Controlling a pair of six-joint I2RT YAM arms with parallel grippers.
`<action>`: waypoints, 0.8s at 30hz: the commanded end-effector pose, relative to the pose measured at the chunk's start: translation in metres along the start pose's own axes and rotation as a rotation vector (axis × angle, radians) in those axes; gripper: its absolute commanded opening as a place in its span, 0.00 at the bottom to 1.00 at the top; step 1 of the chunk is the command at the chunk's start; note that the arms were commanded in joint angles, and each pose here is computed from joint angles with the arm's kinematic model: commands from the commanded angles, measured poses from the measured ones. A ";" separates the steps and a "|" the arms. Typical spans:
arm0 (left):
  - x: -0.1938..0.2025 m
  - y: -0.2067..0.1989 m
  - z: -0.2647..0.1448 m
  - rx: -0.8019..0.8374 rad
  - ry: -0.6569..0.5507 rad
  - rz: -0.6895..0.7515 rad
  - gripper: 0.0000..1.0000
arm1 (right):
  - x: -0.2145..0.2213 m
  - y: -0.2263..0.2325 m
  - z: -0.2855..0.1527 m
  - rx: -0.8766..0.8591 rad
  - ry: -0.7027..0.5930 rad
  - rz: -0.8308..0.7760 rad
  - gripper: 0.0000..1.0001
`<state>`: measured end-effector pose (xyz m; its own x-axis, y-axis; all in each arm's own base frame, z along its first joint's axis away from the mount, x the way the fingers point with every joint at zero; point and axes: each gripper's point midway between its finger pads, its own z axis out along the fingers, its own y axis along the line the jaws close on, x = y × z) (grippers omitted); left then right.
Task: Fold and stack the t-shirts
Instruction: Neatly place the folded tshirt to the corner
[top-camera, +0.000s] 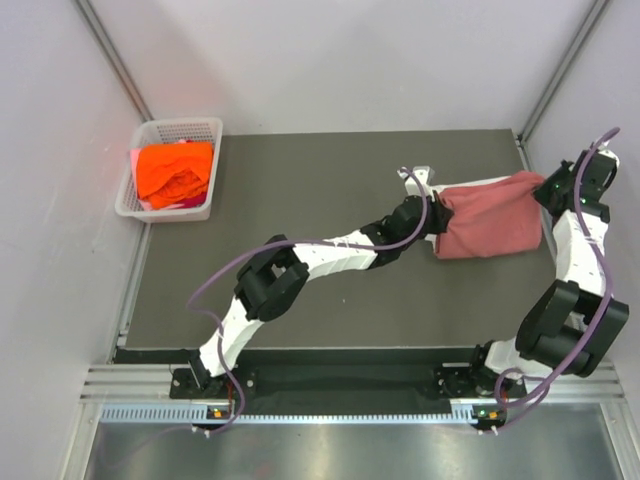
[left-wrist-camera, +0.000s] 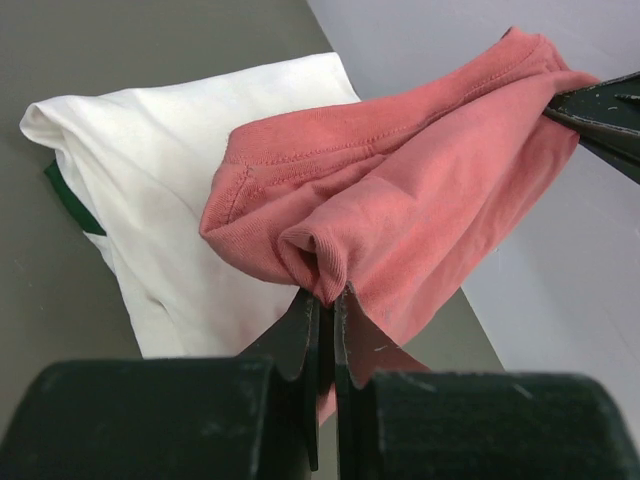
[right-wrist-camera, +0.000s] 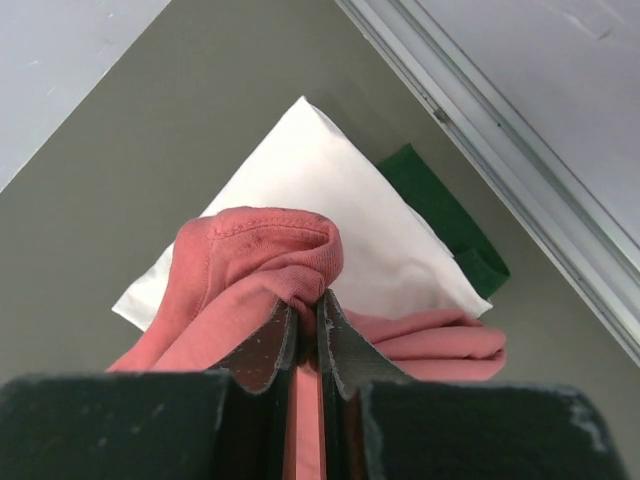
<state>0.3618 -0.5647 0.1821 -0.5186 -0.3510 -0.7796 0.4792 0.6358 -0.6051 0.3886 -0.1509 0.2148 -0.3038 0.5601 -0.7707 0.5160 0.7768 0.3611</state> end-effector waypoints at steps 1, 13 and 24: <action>-0.020 -0.010 0.007 0.032 -0.036 -0.031 0.00 | -0.045 0.015 0.001 -0.057 -0.130 0.017 0.00; -0.025 0.069 0.071 0.014 -0.029 -0.075 0.10 | -0.056 0.030 0.096 -0.187 -0.150 0.070 0.14; -0.115 0.071 0.024 -0.078 -0.071 0.037 0.97 | -0.046 0.055 0.086 -0.289 -0.104 0.060 0.89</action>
<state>0.4921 -0.5147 0.0955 -0.5723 -0.3363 -0.7479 0.3401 0.7326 -0.5896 0.5053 -0.1669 0.1356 -0.3131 0.6697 -0.6734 0.4063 0.7354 0.5424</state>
